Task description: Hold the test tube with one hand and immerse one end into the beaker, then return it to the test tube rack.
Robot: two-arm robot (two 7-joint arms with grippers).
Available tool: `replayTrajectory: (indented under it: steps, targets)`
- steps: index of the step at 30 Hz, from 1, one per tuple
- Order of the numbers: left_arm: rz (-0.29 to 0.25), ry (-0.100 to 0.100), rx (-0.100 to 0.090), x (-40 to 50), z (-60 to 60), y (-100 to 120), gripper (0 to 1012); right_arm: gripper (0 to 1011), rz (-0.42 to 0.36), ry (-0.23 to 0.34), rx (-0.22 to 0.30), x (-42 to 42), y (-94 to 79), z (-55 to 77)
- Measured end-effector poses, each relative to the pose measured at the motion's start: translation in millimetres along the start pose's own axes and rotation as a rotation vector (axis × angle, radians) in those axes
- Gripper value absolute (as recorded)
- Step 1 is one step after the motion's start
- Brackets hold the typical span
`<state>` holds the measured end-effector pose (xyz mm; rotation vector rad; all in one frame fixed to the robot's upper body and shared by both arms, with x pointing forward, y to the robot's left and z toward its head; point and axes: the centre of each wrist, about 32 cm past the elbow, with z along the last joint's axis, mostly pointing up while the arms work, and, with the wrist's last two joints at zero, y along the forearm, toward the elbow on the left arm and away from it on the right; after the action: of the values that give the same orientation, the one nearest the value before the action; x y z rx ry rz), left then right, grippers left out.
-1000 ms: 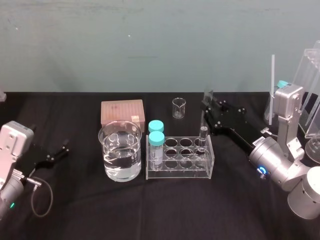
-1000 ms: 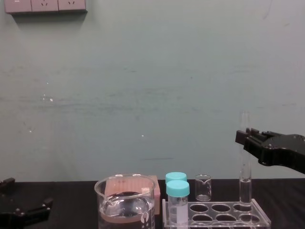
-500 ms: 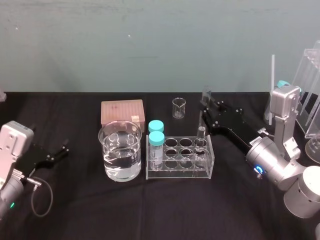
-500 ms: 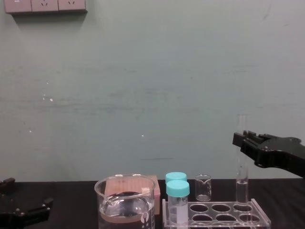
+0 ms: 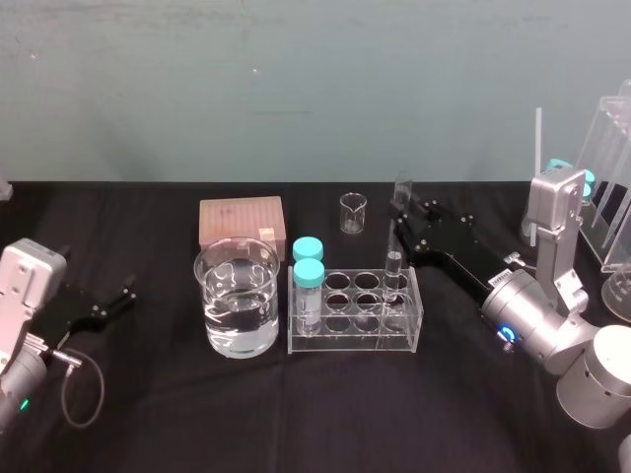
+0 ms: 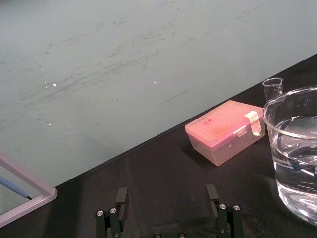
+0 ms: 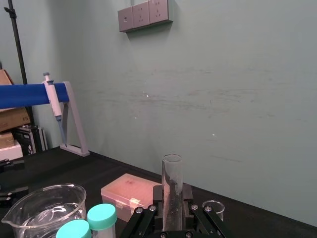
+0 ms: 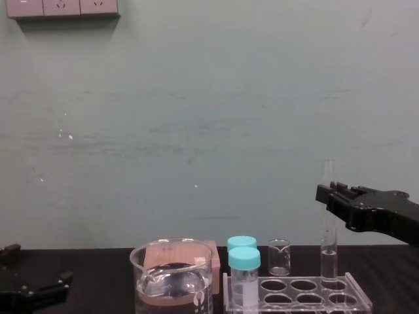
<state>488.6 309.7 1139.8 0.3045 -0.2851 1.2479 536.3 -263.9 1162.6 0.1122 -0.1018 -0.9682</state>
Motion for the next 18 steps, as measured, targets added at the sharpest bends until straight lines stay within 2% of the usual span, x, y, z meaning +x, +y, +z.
replayTrajectory:
  steps: [18]
  targets:
    - [0.0, 0.0, 0.0, 0.0, 0.0, 0.0, 1000, 222, -0.004, 0.0, -0.003, 1.1, -2.0, -0.7]
